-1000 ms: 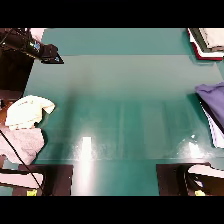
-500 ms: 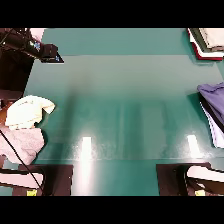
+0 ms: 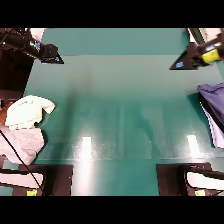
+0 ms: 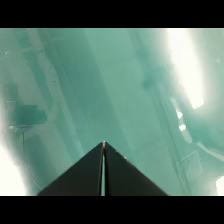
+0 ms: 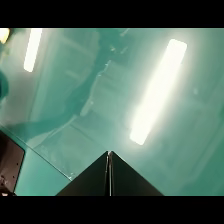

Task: Fold the shirts.

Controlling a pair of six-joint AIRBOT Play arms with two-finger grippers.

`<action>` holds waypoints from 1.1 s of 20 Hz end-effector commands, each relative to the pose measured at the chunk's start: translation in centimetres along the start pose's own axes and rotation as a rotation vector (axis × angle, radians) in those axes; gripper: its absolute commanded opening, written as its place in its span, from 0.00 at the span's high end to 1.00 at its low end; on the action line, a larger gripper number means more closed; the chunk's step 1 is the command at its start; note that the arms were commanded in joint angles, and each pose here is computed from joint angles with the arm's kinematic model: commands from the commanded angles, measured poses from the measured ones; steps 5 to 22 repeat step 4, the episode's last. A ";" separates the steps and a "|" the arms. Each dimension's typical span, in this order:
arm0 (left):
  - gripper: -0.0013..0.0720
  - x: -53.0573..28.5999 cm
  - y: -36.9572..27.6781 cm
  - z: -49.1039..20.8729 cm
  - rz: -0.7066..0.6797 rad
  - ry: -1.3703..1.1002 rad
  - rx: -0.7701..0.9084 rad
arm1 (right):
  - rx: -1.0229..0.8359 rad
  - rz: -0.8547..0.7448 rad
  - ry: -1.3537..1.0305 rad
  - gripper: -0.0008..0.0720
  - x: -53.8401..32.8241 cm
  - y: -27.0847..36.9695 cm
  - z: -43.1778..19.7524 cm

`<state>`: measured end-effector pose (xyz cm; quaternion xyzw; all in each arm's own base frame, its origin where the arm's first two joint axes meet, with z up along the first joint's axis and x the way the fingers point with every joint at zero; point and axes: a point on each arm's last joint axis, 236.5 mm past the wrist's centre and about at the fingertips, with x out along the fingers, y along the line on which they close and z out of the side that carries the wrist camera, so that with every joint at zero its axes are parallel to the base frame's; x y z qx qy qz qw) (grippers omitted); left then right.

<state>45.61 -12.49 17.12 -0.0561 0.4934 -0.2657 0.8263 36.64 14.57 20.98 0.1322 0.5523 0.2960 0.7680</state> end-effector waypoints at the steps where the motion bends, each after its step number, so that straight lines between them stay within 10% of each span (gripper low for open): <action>1: 0.95 0.0 0.0 0.0 0.000 0.000 -0.001 | -0.117 0.047 -0.014 0.97 2.1 4.1 0.5; 22: 0.95 0.0 0.0 0.0 0.000 0.000 -0.001 | -0.119 0.048 -0.014 0.97 2.1 4.2 0.5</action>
